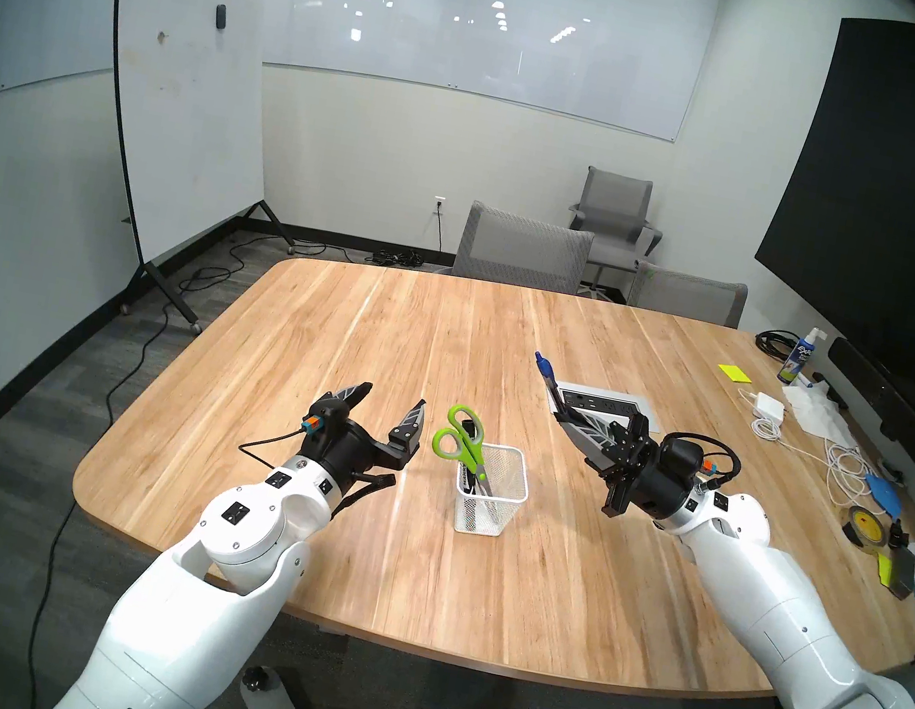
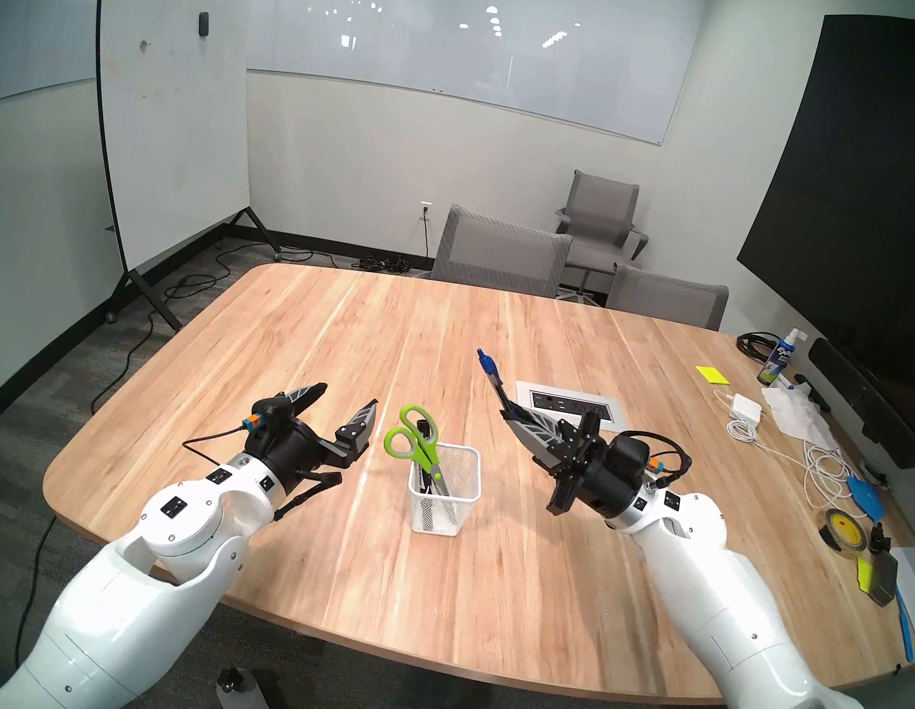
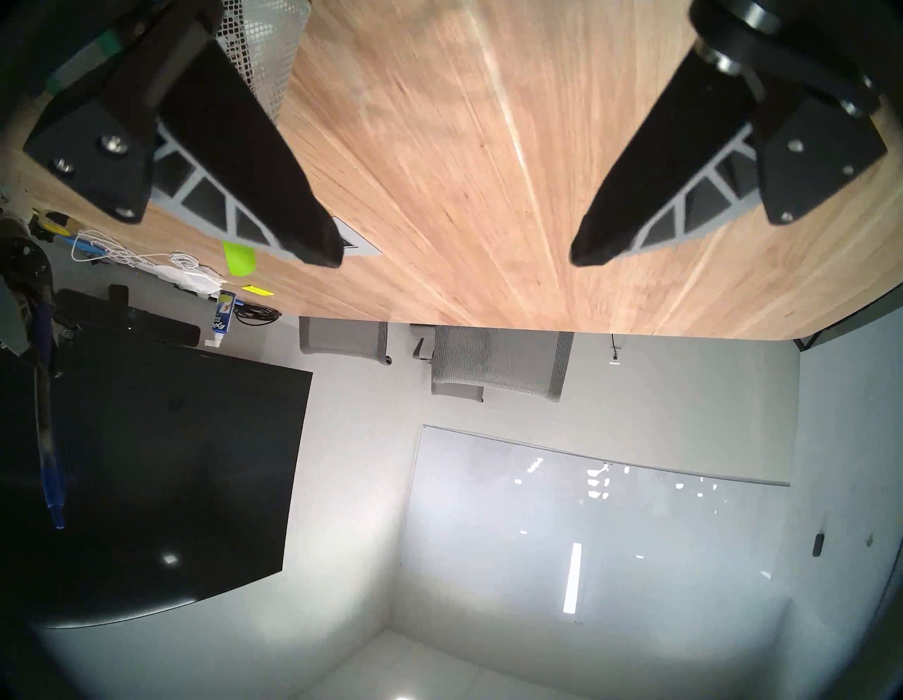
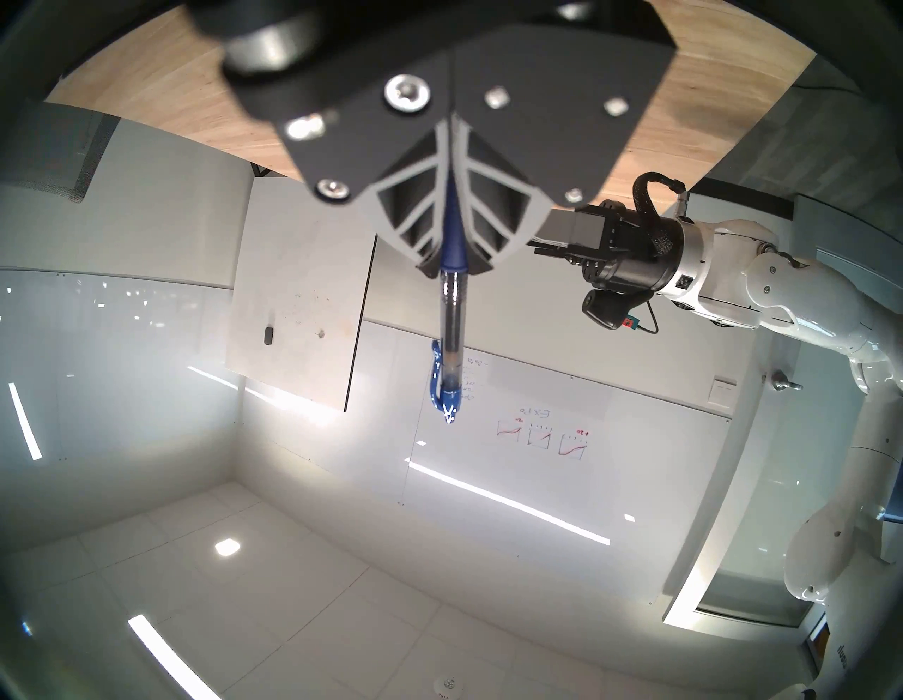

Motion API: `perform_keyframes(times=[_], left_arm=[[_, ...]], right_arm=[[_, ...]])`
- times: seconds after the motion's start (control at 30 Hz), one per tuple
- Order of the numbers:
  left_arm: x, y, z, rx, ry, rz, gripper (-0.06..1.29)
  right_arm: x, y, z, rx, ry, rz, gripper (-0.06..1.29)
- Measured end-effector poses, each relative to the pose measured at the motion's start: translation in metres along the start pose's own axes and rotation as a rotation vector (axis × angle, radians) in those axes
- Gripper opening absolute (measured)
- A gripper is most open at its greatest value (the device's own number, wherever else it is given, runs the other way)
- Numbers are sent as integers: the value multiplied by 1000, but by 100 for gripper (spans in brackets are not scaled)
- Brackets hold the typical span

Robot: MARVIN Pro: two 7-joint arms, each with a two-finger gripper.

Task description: Place the pen, the marker, and the scissors into the pen holder

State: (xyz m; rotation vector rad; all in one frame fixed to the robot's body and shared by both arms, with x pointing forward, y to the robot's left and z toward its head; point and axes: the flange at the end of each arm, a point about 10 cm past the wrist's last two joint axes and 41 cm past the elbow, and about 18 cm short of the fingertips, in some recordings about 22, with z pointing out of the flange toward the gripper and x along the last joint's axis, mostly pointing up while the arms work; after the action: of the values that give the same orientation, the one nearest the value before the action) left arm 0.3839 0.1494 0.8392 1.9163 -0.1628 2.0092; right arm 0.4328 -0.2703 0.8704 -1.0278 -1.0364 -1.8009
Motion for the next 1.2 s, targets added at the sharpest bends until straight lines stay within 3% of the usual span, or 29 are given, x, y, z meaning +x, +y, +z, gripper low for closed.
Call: perform_keyframes(times=[0.3, 0.6, 0.93, 1.2], left_arm=[[-7, 2, 31, 58, 3, -21, 127], [-10, 3, 61, 101, 17, 16, 127], [-12, 2, 88, 109, 49, 45, 127], [-6, 3, 97, 90, 101, 50, 127]], right_arm=[[1, 0, 1, 3, 0, -2, -3], [1, 0, 1, 5, 0, -3, -3], [2, 0, 0, 7, 1, -1, -3], [2, 0, 0, 8, 3, 3, -3]])
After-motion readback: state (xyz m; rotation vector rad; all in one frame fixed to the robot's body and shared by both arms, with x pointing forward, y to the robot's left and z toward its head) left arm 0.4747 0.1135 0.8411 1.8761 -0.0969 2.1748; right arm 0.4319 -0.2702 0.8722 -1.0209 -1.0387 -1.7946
